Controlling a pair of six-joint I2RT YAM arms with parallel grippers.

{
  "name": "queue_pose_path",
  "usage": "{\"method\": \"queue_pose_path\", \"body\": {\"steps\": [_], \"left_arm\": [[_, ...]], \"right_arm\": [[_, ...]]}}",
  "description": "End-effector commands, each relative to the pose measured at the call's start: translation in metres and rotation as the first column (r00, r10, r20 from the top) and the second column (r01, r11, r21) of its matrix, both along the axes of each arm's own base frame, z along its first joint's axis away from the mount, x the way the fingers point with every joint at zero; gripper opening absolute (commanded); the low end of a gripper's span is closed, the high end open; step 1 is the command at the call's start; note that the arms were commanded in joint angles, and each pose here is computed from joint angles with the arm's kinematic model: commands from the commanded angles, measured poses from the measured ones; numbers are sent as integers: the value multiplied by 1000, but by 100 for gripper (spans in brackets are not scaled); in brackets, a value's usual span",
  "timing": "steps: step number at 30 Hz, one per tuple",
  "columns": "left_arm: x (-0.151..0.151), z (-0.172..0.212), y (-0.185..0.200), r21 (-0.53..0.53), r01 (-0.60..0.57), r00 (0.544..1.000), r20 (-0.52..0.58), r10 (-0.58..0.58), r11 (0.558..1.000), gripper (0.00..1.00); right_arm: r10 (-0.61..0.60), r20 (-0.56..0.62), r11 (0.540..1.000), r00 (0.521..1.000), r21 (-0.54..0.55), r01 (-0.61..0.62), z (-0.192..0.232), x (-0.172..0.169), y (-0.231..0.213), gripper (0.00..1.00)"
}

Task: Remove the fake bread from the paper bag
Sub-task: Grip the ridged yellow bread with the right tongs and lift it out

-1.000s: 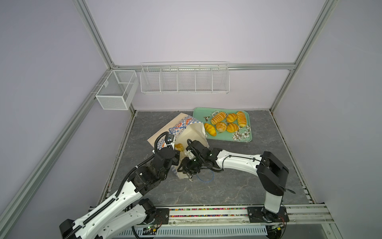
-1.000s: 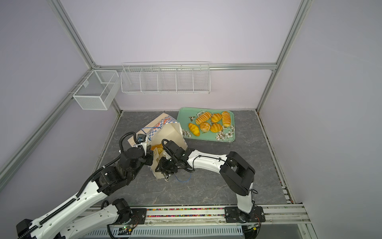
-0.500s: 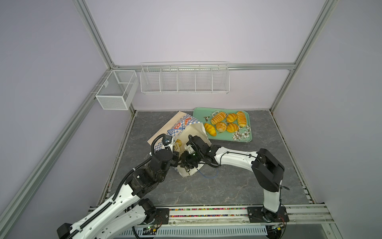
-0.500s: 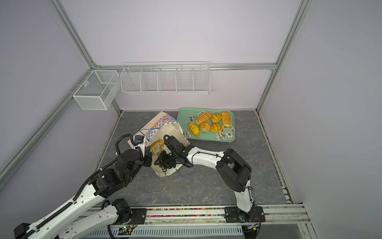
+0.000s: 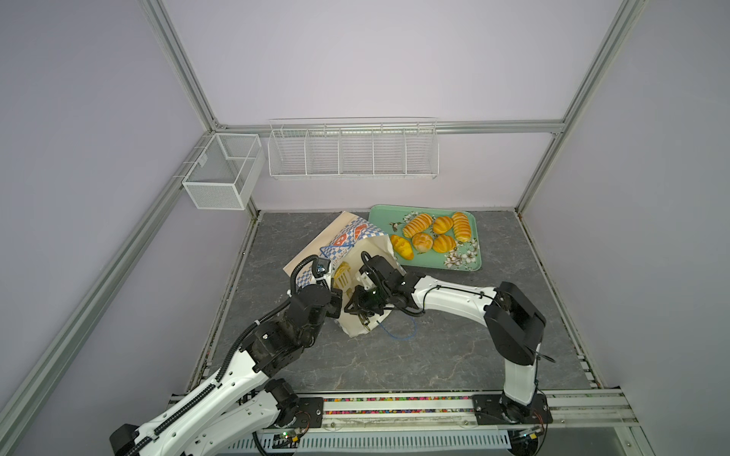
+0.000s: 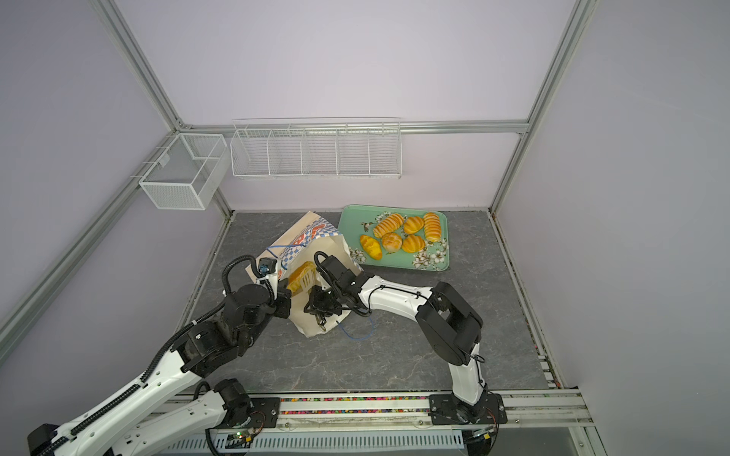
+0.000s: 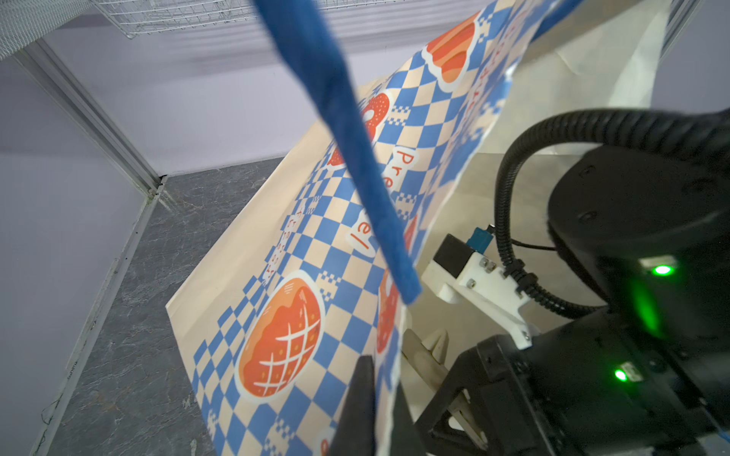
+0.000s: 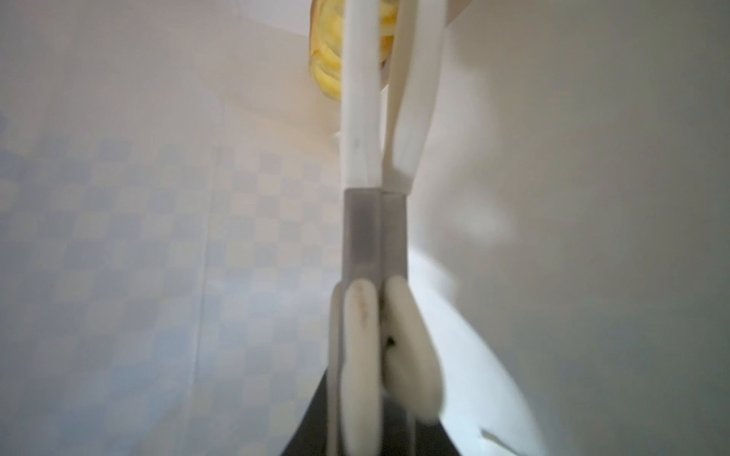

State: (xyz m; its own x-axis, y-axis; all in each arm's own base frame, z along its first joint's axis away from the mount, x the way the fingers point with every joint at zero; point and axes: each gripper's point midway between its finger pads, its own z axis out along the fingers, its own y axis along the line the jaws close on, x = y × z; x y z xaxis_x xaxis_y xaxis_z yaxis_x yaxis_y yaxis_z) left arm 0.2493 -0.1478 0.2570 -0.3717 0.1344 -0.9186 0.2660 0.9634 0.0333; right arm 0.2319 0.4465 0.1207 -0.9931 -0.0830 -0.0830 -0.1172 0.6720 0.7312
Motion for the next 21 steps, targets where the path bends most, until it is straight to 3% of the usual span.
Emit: {"method": "queue_pose_path", "body": {"steps": [1,6,14,21], "left_arm": [[3,4,1,11,-21,1000,15,21,1000,0],[9,4,1,35,-39,999,16,38,999,0],[16,7,9,77,-116,993,4,116,990,0],[18,10,9,92,-133,991,-7,134,987,0]], "right_arm": [[22,130,1000,991,1,-23,39,0,-18,7],[55,184,998,981,-31,-50,52,-9,-32,7],[217,248,970,944,-163,-181,62,-47,-66,7],[194,367,971,910,-204,-125,88,-59,-114,7]]}}
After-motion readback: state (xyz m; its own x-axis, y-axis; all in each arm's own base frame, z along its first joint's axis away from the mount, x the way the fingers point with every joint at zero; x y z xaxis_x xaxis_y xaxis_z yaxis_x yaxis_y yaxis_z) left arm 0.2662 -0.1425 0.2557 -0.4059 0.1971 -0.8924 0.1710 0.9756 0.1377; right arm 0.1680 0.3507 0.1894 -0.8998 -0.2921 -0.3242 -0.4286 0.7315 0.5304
